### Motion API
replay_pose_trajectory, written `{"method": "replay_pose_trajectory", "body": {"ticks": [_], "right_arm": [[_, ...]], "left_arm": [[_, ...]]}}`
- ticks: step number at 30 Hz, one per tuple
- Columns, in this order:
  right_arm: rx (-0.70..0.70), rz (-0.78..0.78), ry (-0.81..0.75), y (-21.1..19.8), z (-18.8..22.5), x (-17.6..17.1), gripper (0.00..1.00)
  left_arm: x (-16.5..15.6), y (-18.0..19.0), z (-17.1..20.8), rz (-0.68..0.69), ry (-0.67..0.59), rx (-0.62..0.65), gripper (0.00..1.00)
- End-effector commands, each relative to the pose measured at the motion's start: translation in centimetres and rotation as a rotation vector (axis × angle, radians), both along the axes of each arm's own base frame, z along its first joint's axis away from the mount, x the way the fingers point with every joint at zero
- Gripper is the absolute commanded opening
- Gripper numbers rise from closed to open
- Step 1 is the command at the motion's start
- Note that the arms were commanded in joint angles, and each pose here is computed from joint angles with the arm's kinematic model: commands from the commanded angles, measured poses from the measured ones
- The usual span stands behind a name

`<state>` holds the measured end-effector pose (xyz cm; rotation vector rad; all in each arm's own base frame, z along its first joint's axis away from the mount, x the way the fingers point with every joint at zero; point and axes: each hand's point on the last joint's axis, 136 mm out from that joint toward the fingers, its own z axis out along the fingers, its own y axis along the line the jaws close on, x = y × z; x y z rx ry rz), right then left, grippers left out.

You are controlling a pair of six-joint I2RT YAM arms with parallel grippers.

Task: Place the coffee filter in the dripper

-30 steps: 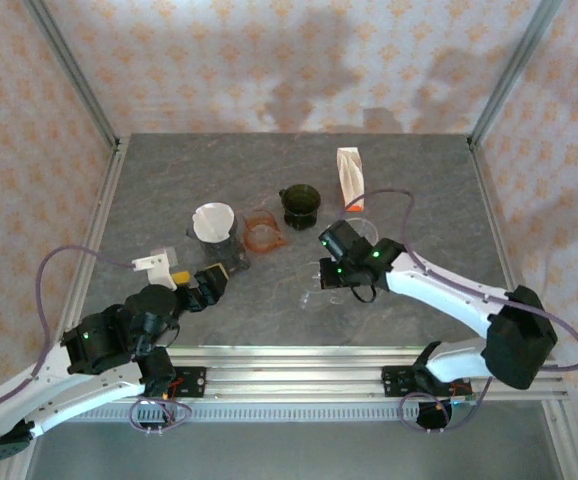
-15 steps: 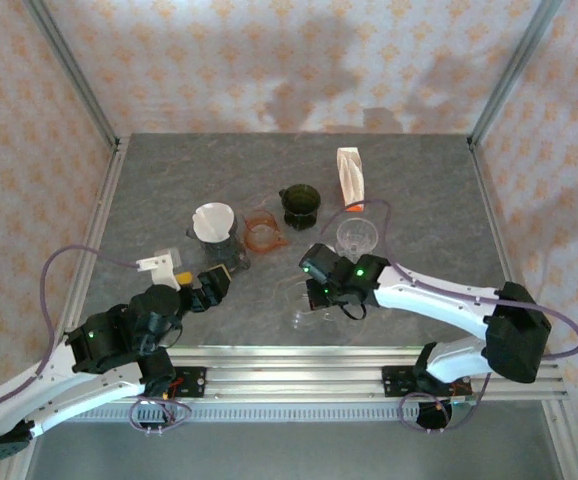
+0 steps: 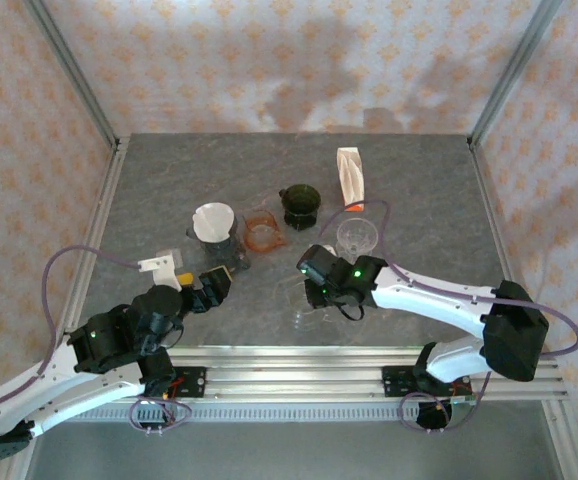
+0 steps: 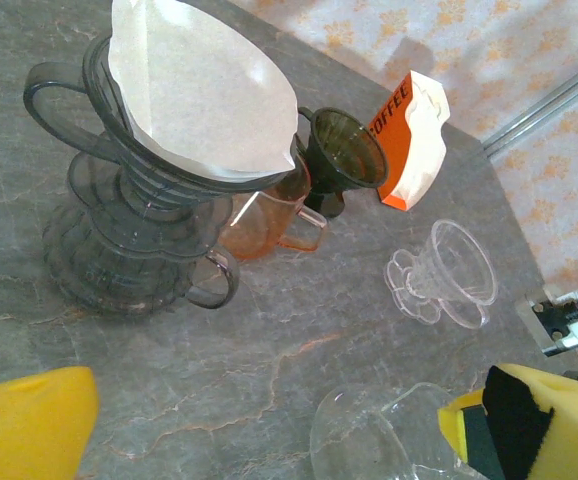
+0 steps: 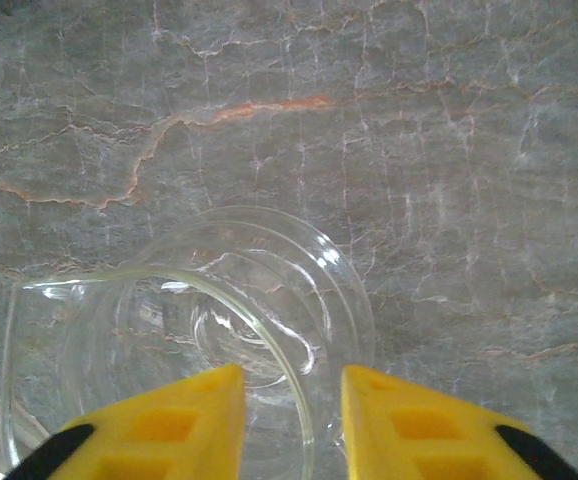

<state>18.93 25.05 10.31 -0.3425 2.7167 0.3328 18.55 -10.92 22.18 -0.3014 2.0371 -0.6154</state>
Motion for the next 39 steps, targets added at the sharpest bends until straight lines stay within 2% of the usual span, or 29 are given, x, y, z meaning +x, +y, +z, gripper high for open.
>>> {"method": "replay_pose_trajectory", "body": {"ticks": [1,3,7,10,14,17,23,29,32,36,39], "right_arm": [[0.010,-0.043,-0.077,-1.1,1.9,1.0,0.39],[0.034,-0.089,-0.085,-2.2,2.9,1.9,0.48],[0.048,-0.237,-0.130,-6.3,4.5,4.9,0.53],[0.118,-0.380,-0.155,-10.0,5.7,7.2,0.57],[0.138,-0.523,-0.146,-13.7,5.2,10.4,0.58],[0.170,-0.572,-0.083,-14.3,3.5,12.2,0.57],[0.182,-0.612,-0.041,-15.1,1.2,14.6,0.53],[0.182,-0.627,-0.019,-15.4,-0.3,15.1,0.49],[0.176,-0.624,0.009,-15.2,-1.2,15.0,0.41],[0.173,-0.623,0.035,-15.0,-1.9,14.8,0.35],[0.174,-0.622,0.039,-15.0,-2.0,14.7,0.22]], "left_arm": [[0.2,0.1,0.3,0.019,-0.010,-0.021,1.00],[0.2,0.1,0.3,0.018,-0.010,-0.021,1.00],[0.2,0.0,0.2,0.017,-0.007,-0.019,1.00],[0.2,-0.1,0.0,0.013,-0.005,-0.028,1.00],[0.2,-0.2,-0.2,0.014,-0.001,-0.033,1.00],[0.2,-0.2,-0.5,0.014,0.004,-0.029,1.00],[0.0,0.3,-0.6,0.024,0.006,-0.026,0.99],[0.1,0.6,-0.5,0.034,-0.004,-0.024,0.99],[0.1,0.4,-0.4,0.030,-0.004,-0.024,1.00],[0.2,0.1,-0.6,0.023,0.004,-0.016,1.00],[0.2,0.0,-0.6,0.019,0.007,-0.016,1.00]]}}
